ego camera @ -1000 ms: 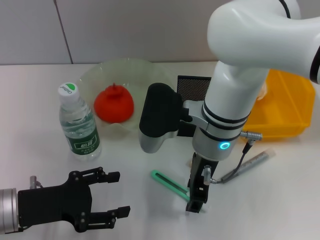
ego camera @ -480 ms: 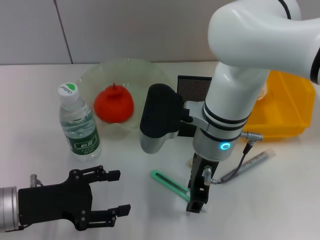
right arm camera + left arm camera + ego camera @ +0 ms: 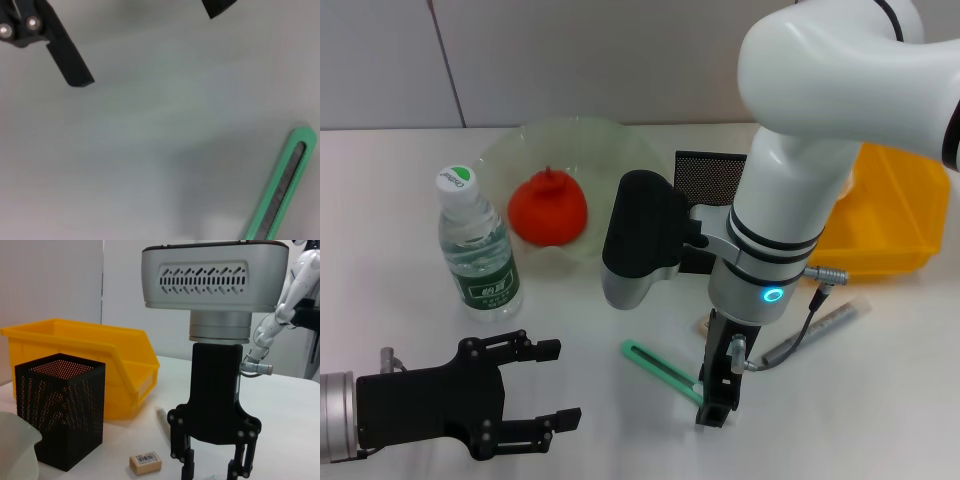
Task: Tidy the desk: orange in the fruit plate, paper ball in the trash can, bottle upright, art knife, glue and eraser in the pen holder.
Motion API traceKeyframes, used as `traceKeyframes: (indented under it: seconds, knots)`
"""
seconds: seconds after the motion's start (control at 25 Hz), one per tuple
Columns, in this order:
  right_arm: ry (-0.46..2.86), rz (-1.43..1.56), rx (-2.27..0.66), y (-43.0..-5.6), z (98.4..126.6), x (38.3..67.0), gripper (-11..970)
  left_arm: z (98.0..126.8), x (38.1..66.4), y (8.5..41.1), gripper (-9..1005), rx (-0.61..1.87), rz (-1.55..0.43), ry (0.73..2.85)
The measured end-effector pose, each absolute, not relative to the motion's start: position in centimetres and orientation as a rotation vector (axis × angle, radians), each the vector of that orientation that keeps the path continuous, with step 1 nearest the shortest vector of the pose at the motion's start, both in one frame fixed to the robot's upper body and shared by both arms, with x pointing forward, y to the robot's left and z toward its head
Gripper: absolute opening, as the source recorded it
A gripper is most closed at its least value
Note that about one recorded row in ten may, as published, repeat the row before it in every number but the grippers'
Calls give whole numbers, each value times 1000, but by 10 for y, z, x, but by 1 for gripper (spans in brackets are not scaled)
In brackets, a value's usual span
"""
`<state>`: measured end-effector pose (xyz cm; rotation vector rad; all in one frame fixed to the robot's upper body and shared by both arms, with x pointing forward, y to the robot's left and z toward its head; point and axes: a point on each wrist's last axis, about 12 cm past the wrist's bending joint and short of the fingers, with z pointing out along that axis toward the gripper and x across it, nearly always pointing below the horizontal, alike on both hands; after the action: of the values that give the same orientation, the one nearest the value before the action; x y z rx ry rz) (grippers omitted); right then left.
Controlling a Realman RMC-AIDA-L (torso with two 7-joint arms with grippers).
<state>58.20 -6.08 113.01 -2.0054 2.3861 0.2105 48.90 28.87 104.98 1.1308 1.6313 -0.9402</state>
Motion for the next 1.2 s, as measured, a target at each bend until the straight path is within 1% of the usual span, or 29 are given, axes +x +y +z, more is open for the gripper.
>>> traceKeyframes:
  seconds: [0.2,1.2]
  knots:
    - [2388,211,-2004,-61,1130,582,438,1050,489,289,798,1125,-941,1629]
    - [2414,201,-2008,-66,1125,580,407,1050,489,288,798,1126,-937,1622]
